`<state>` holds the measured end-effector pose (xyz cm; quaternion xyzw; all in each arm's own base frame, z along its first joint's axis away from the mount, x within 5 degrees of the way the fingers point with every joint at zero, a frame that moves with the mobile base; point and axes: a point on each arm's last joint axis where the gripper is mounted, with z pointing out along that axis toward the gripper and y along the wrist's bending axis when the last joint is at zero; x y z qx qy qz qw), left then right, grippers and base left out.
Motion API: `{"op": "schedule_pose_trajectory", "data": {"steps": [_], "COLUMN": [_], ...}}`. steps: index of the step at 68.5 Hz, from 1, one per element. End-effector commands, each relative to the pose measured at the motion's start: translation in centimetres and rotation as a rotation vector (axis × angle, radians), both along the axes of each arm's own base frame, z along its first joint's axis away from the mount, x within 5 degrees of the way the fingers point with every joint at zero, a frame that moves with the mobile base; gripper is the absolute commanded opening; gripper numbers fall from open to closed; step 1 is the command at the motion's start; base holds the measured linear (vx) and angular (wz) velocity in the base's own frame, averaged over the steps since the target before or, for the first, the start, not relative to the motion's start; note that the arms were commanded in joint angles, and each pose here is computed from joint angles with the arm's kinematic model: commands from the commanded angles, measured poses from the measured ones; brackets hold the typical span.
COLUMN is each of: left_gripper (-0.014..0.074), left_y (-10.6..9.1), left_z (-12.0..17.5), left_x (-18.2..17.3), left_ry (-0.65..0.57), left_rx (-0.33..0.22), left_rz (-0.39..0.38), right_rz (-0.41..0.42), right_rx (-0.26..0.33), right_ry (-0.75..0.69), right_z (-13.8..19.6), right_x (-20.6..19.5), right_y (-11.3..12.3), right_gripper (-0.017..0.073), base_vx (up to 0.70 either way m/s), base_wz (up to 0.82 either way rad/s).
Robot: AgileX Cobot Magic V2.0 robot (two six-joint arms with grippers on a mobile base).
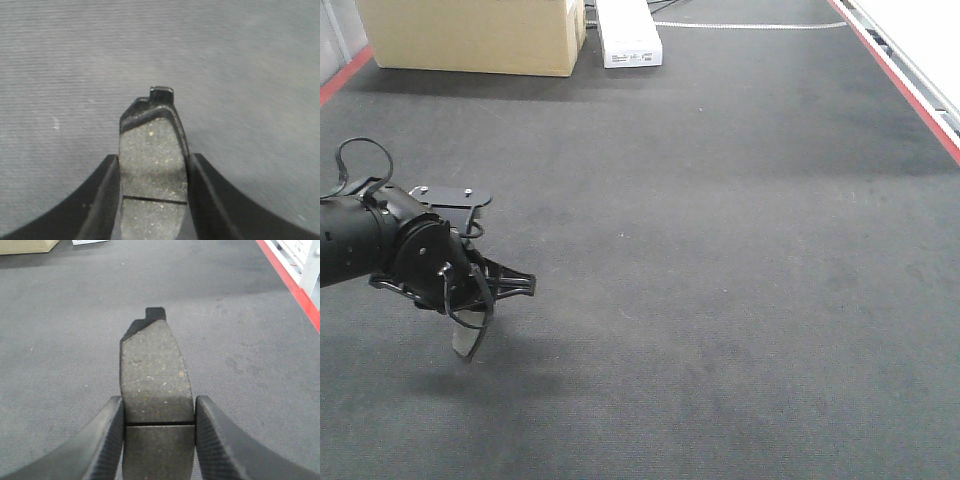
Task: Move and align brake pads A on conveyor
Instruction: 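Lower the left gripper with its brake pad onto the belt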
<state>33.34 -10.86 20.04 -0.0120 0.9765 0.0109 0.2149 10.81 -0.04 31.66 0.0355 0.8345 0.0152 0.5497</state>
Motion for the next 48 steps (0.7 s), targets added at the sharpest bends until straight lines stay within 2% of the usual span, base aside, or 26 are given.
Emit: {"op": "schedule_pose_trajectory", "data": {"steps": [1, 15, 36, 48], "left_gripper": [0.0094, 0.0097, 0.0114, 0.017], "left_y": [0.2, 0.2, -0.1, -0.2], "left_z": [2.4, 1.6, -0.5, -0.5], "left_x": [0.8, 1.1, 1.8, 1.9], "left_ry": [-0.105, -0.096, -0.06, -0.067], "left_rx": [-0.058, -0.075, -0.069, -0.079], "left_rz": [0.021, 0.032, 0.031, 0.031], "right_rz": [0.006, 0.006, 0.006, 0.005], "right_rx": [-0.007, -0.007, -0.007, -0.007], "right_ry": [-0.118, -0.118, -0.118, -0.117], "right_z": [1.7, 1.7, 1.7, 1.7], "right_x": [0.2, 0.2, 0.2, 0.2], "right_y": [0.0, 0.0, 0.0, 0.0], "right_gripper": [0.0033, 0.0033, 0.0033, 0.0033], "base_vx": [0.0, 0.0, 0.0, 0.0], "base_wz": [0.0, 0.0, 0.0, 0.0]}}
